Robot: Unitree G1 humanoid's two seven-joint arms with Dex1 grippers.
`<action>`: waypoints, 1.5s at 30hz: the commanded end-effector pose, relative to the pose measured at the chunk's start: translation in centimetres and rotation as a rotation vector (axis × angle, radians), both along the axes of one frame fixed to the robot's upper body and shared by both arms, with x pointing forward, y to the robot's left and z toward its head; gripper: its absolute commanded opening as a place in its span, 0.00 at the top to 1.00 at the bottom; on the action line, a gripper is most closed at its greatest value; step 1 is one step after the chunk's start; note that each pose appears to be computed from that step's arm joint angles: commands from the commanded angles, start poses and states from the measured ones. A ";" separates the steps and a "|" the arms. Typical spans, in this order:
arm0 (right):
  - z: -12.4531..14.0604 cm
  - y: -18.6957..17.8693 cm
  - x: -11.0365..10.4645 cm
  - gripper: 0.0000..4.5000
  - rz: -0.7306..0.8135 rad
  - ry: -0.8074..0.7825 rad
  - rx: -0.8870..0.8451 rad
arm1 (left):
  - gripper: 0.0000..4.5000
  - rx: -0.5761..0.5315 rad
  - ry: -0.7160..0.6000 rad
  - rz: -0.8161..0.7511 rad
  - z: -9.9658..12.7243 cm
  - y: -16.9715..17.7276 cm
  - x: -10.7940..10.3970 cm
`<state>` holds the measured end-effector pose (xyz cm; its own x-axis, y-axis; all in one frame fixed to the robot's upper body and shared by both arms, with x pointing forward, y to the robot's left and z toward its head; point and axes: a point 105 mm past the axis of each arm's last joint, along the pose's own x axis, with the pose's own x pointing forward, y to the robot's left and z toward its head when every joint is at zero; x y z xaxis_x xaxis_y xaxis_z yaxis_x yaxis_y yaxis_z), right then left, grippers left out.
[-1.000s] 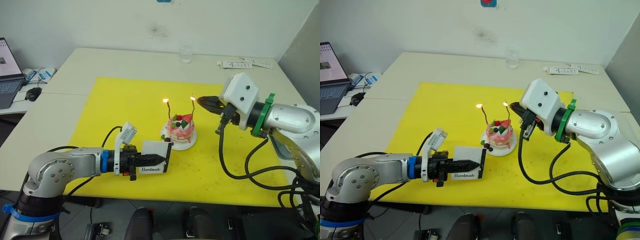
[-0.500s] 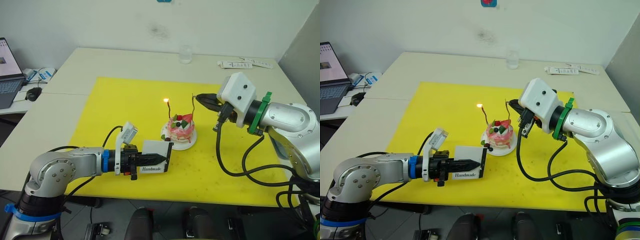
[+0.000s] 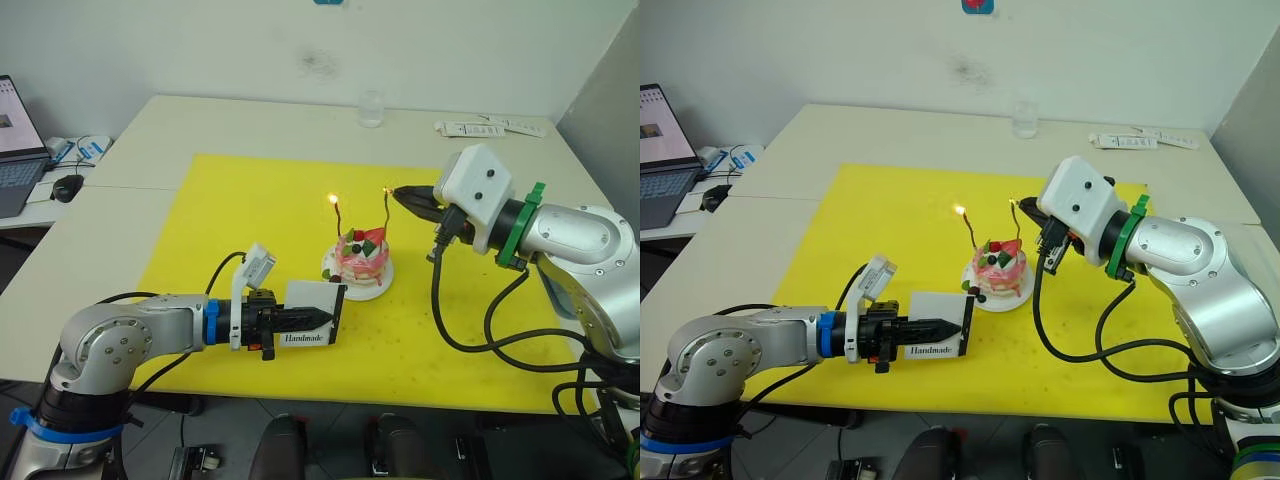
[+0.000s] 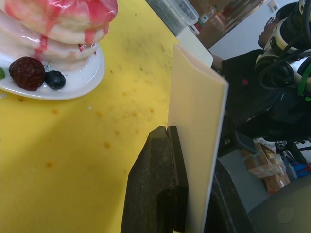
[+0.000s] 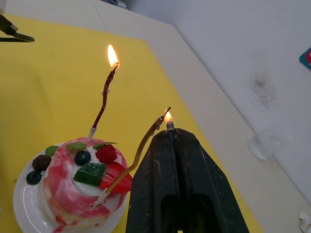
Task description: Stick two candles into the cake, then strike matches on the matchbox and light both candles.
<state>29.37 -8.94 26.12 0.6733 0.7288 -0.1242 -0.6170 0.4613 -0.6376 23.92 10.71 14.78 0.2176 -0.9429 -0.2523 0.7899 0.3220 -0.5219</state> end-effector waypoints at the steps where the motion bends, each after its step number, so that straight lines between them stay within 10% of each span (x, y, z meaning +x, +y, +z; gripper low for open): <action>1: 0.8 0.1 -0.4 1.00 0.011 -0.047 -0.009 | 1.00 -0.014 -0.020 -0.027 0.5 -0.4 -0.2; 45: 0.7 -0.2 -0.4 1.00 0.003 -0.046 -0.013 | 1.00 -0.021 -0.016 -0.033 0.6 -0.7 -0.2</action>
<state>29.33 -8.98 25.88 0.6695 0.7299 -0.1381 -0.6247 0.4526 -0.6363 23.84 10.38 14.78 0.2054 -0.9477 -0.2443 0.7891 0.3080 -0.5314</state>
